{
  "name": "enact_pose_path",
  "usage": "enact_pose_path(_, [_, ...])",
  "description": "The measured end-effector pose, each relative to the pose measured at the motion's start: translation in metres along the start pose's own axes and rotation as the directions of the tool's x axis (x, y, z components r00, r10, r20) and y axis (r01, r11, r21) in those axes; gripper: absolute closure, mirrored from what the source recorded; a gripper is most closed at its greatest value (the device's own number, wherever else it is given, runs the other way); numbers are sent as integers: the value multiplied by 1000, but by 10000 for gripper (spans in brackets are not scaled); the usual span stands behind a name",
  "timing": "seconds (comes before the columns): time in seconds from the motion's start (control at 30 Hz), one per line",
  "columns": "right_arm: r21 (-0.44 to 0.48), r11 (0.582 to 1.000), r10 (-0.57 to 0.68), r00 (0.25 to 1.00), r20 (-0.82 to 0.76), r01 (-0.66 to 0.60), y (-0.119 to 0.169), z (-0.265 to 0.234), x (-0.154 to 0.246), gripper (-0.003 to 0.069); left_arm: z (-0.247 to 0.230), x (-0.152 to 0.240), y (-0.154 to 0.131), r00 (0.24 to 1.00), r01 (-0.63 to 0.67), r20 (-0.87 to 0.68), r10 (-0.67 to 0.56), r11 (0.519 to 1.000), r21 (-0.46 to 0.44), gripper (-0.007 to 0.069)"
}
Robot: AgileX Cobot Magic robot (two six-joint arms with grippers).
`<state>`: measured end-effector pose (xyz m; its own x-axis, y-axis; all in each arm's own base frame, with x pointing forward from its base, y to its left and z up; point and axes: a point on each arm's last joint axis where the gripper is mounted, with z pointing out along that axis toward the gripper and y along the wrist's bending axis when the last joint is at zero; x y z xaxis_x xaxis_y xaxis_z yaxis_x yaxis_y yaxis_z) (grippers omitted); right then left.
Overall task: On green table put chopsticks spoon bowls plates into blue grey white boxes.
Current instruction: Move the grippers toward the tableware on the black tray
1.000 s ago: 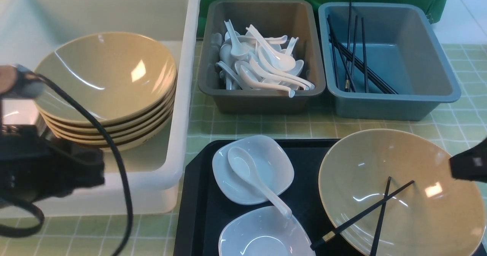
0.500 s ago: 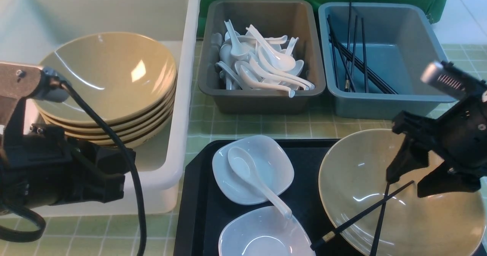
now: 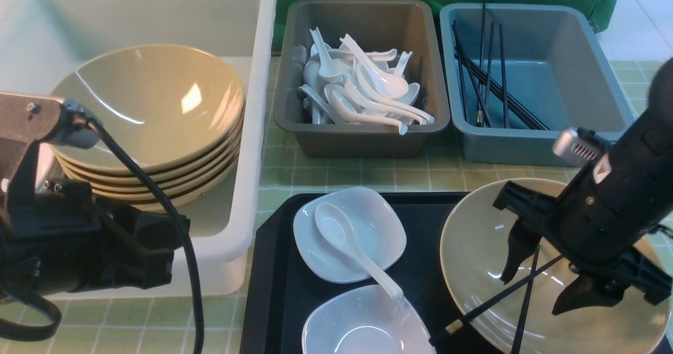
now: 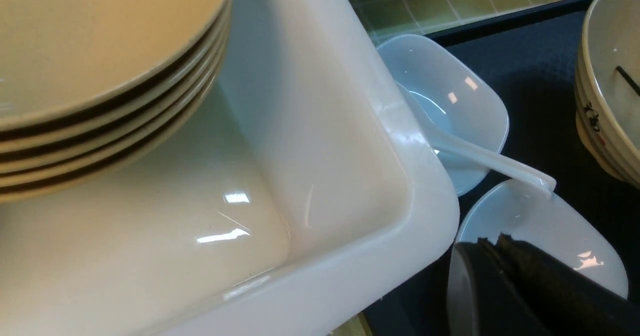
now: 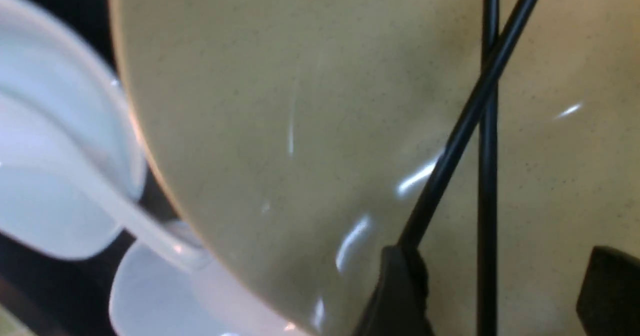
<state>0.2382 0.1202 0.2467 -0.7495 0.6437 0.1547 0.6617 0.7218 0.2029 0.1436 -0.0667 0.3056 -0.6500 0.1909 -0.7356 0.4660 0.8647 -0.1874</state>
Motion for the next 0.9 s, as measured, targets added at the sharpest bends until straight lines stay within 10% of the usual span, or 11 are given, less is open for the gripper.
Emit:
enact_pose_path(0.53, [70,997,16,999,-30,-14,10,39,-15,237,1,3,-7,999,-8,-30,10,999,49,627])
enact_pose_path(0.9, [99,991,-80,995,-62,86,12,50,-18,532,1,3,-7,999,-9,-32,11,999,52,627])
